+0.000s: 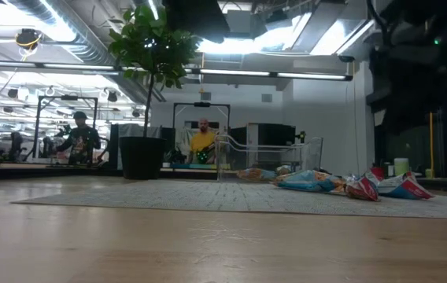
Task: Pick and place Granola Bars by type
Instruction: Put the red granola bar into the bottom right transparent bin
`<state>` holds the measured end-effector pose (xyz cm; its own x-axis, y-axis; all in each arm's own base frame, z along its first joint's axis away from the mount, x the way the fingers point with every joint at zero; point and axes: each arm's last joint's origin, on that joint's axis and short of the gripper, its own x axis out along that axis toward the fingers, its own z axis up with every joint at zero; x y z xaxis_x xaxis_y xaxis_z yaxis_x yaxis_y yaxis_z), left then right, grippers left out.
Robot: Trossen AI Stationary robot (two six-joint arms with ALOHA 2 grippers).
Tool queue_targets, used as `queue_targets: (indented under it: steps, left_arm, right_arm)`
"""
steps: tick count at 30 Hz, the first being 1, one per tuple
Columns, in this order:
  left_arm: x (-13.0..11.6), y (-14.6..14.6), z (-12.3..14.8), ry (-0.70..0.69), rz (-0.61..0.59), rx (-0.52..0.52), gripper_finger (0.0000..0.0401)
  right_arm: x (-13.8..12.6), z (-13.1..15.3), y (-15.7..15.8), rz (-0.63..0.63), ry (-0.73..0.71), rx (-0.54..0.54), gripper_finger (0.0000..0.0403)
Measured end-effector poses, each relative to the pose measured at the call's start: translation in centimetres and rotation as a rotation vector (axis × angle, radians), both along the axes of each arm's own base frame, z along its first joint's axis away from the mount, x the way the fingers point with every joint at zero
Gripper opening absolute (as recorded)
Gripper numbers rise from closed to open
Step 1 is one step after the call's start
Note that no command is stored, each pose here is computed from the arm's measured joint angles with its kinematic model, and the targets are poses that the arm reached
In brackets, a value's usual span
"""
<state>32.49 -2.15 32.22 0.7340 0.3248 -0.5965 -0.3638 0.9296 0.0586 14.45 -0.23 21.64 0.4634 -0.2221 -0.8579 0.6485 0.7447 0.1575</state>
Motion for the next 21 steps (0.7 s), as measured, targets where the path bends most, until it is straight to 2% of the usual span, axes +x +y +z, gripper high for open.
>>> queue_targets:
  steps: [4, 9, 14, 21]
  left_arm:
    - [-1.0, 0.3, 1.5, -0.046, -0.026, 0.027, 0.0134]
    - [-1.7, 1.2, 2.6, -0.077, -0.032, 0.018, 0.0132]
    - [-2.0, 1.4, 2.8, -0.07, -0.057, 0.042, 0.0129]
    - [-2.8, 2.2, 4.2, -0.131, -0.144, 0.033, 0.0128]
  right_arm:
    - [-0.1, -1.3, 0.2, 0.007, 0.002, 0.061, 0.0297]
    - [0.1, -1.4, 0.2, 0.001, -0.025, 0.072, 0.0297]
    - [0.3, -1.6, -0.2, -0.13, -0.044, 0.126, 0.0297]
    - [1.0, -2.5, -0.3, -0.147, 0.026, 0.113, 0.0297]
